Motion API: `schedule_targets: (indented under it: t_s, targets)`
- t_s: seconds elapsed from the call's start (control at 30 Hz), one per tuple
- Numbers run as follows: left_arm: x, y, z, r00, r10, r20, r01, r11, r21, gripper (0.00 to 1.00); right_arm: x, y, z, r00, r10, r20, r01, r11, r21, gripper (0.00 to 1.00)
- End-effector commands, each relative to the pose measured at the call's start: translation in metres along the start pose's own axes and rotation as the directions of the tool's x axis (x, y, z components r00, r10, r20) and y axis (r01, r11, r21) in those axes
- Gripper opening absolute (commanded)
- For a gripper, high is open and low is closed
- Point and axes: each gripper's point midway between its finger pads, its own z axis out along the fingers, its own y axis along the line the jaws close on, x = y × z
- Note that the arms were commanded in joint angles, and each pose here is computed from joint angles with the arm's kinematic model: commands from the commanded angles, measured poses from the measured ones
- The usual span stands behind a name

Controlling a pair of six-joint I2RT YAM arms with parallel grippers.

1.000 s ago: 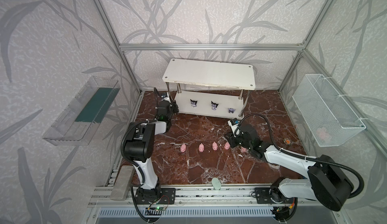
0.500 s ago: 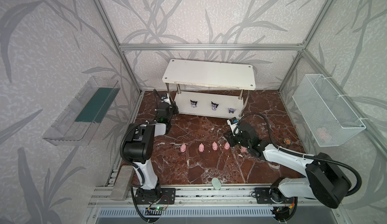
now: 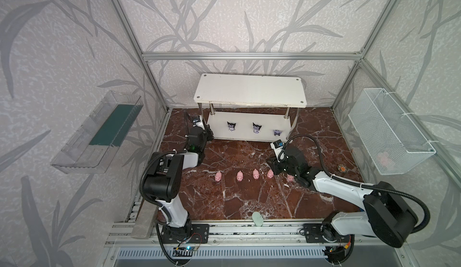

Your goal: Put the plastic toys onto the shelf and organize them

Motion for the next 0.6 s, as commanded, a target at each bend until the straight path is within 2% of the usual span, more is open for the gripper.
schedule_targets:
  t_s: [0.0,0.4,0.57]
  targets:
    - [0.008,-0.032,-0.012,0.999,-0.035,-0.027,0.038,0.994,0.104,0.2,-0.007,-0.001,0.001,1.0,0.006,0.011,-0.006,1.0,0.006,0.29]
    - [0.018,-0.043,-0.032,0.999,-0.019,-0.043,0.023,0.994,0.109,0.21,-0.004,-0.002,-0.002,1.0,0.01,0.013,-0.01,1.0,0.011,0.29]
    - [0.012,-0.038,-0.041,0.999,-0.008,-0.031,0.011,0.996,0.086,0.28,-0.004,-0.002,-0.003,1.0,0.013,0.018,-0.013,1.0,0.01,0.29]
